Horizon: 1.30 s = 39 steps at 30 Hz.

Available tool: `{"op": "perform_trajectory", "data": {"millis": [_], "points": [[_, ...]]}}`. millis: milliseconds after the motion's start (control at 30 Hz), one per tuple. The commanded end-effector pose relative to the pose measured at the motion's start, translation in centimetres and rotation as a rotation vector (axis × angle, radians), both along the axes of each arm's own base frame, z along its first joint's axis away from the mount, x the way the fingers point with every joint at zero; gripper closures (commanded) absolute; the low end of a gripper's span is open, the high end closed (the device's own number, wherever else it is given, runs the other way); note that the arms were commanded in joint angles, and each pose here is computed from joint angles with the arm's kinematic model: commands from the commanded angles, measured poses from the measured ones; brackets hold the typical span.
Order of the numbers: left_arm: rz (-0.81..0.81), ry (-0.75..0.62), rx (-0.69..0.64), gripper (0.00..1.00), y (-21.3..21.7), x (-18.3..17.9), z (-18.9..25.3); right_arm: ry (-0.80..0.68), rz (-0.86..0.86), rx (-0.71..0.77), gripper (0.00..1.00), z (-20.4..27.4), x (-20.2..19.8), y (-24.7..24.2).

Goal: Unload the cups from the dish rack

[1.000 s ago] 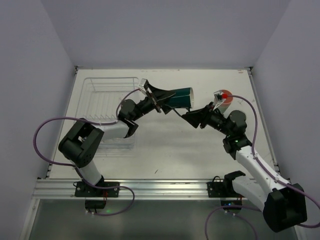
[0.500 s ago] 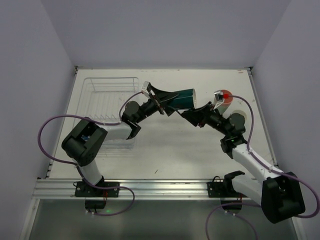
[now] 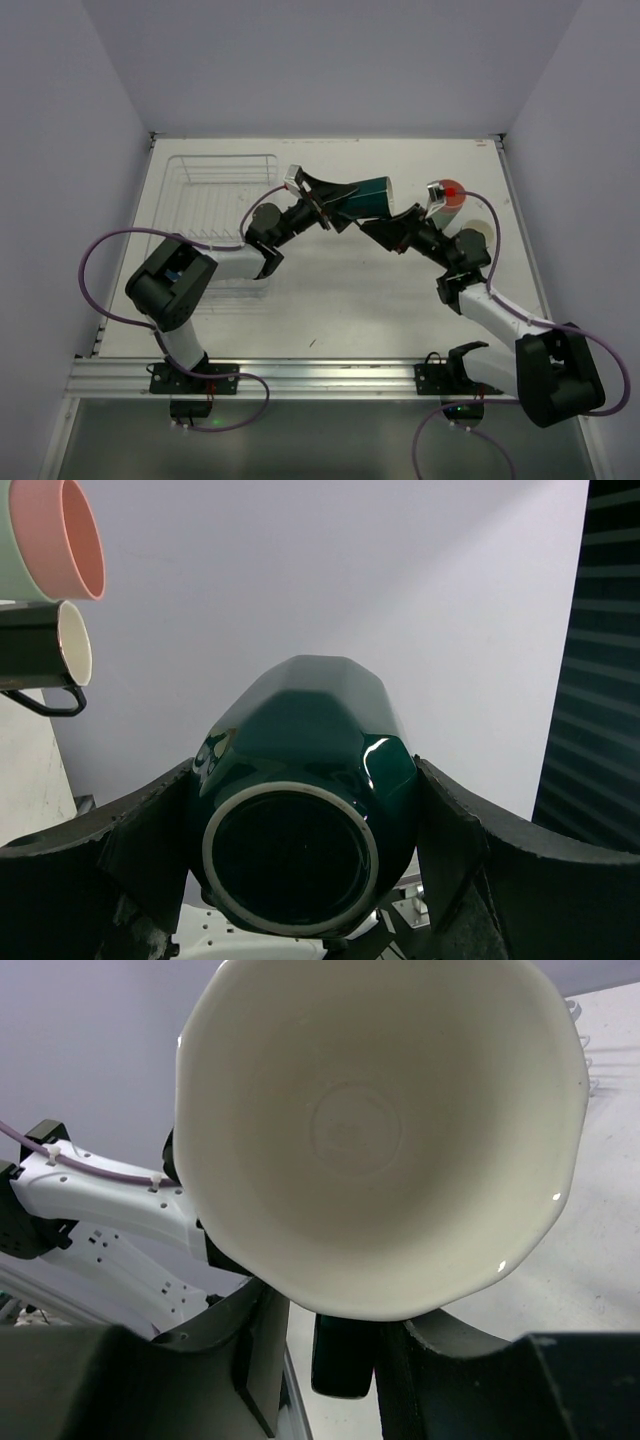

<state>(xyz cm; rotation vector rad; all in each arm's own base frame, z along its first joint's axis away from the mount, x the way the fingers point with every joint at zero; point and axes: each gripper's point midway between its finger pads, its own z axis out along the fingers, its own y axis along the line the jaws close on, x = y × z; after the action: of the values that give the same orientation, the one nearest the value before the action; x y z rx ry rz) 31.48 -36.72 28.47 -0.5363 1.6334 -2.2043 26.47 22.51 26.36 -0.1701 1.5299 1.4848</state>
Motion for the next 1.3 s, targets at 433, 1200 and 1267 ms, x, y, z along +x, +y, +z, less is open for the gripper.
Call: {"op": "perform_trajectory", "data": {"millis": [433,1200,1267], "points": [[-0.057,-0.474,-0.411,1.00,4.3,-7.2,12.4,-0.069,-0.012,0.003,1.00,1.5,0.2,-0.1],[-0.075,-0.520,-0.085,0.00,4.8,-4.6,6.6,-0.044,-0.147,-0.110,1.00,3.3,-1.2,-2.6],[-0.050,-0.516,-0.067,0.00,5.8,-3.6,6.0,-0.058,-0.169,-0.128,1.00,3.6,-1.2,-3.0]]}}
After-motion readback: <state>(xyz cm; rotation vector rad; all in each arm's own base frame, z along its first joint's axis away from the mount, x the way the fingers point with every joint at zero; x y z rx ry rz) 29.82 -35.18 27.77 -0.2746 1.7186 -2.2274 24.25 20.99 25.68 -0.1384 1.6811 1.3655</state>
